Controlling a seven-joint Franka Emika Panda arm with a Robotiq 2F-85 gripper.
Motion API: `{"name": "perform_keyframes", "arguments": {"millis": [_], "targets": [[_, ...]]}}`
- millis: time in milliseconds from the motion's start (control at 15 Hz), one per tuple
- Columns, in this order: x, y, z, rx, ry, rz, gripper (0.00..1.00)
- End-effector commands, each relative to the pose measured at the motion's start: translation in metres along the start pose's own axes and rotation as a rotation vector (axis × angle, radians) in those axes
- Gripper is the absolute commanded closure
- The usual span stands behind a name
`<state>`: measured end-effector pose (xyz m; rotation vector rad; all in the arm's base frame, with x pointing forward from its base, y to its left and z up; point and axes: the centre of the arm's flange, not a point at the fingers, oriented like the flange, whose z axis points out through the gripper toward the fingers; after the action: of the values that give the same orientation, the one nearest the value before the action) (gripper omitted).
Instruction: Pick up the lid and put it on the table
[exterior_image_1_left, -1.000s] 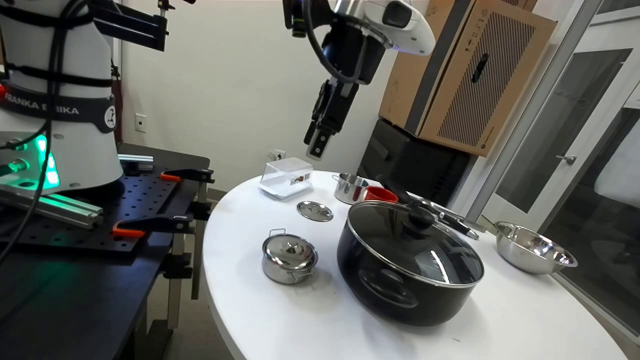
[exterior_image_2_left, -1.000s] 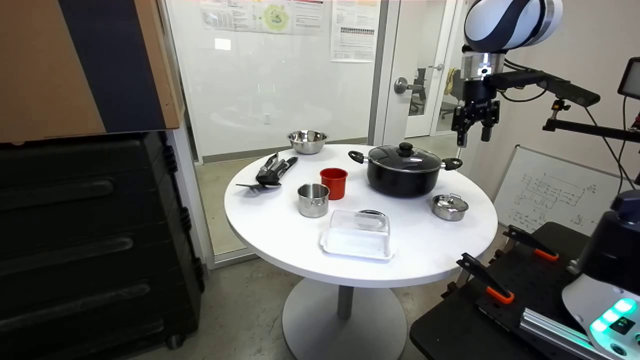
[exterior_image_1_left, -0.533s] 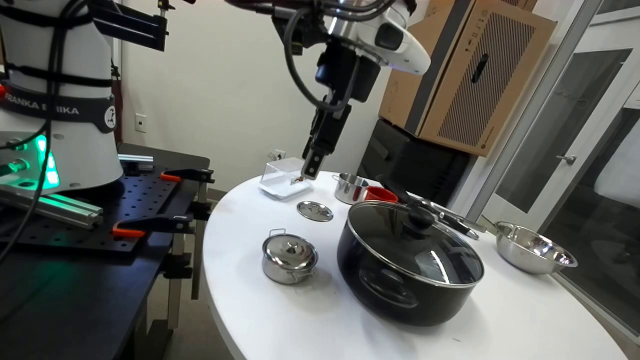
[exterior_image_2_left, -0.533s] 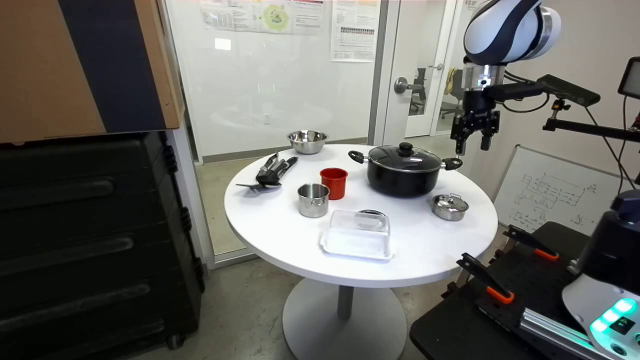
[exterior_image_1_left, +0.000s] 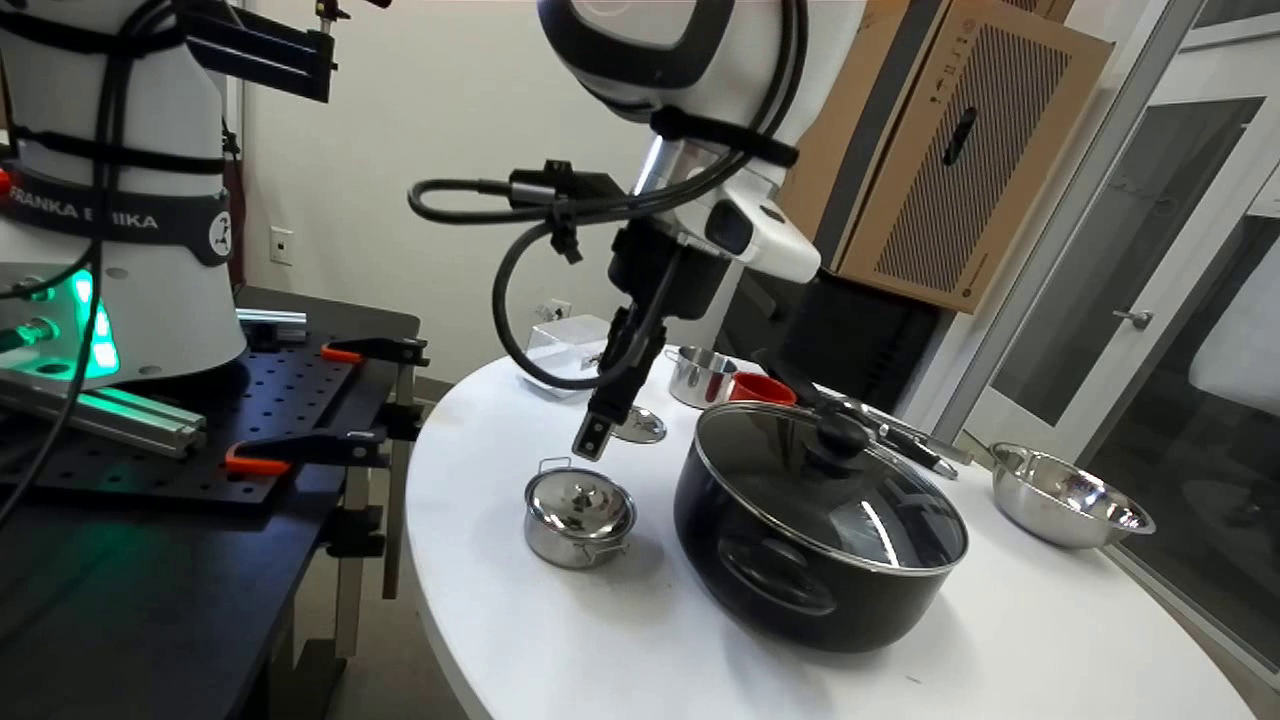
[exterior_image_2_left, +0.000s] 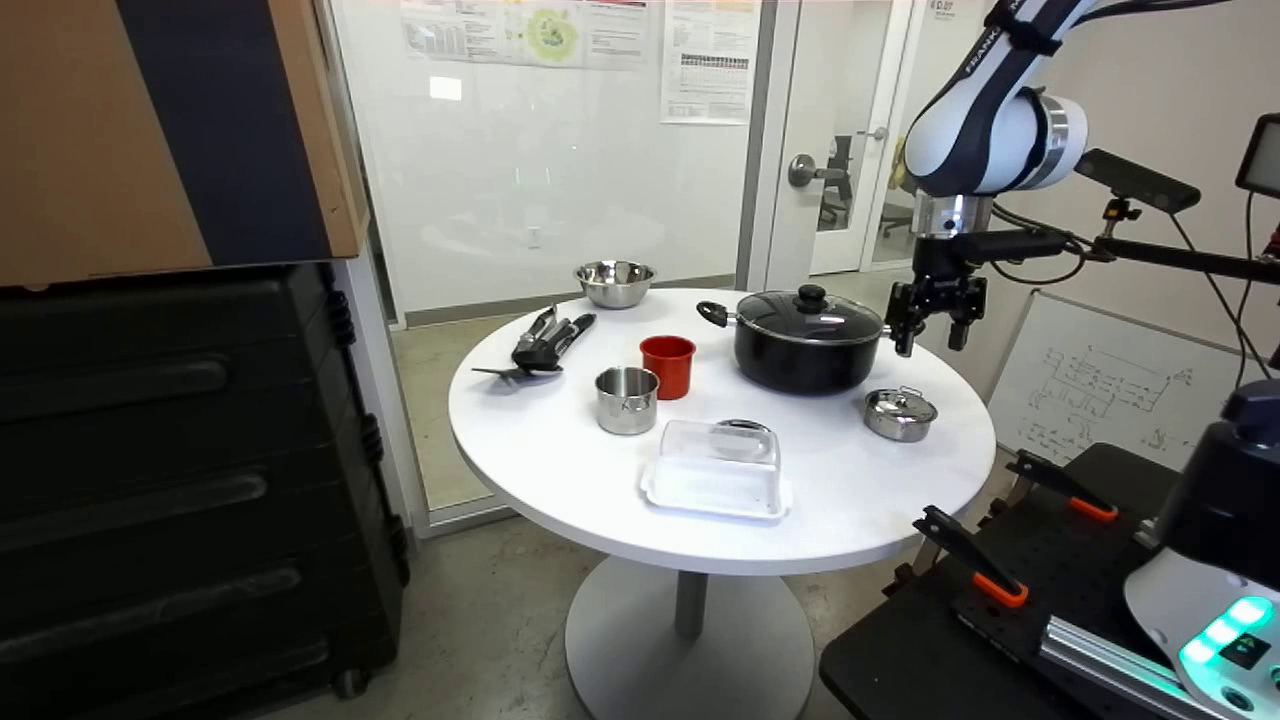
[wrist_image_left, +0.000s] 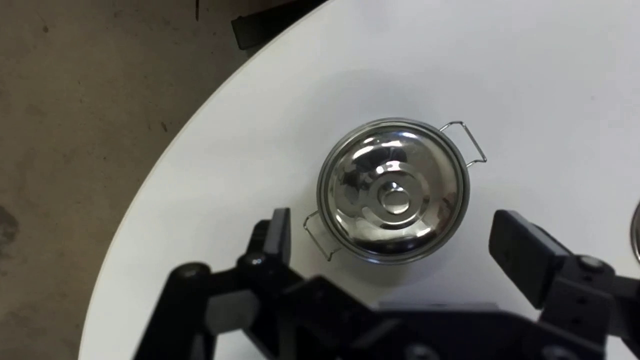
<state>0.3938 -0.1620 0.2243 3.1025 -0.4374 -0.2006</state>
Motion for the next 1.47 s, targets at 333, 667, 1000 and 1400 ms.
{"name": "perform_keyframes", "arguments": {"millis": [333,667,1000,1400], "targets": [[0.025,-0.002,0.049,-0.008,0.000,0.013,0.00],[0.031,-0.007,0.064,-0.015,-0.019,0.007,0.04],[0.033,-0.015,0.072,-0.012,-0.032,-0.002,0.03],[0.033,-0.022,0.072,0.013,-0.032,0.013,0.36]]}}
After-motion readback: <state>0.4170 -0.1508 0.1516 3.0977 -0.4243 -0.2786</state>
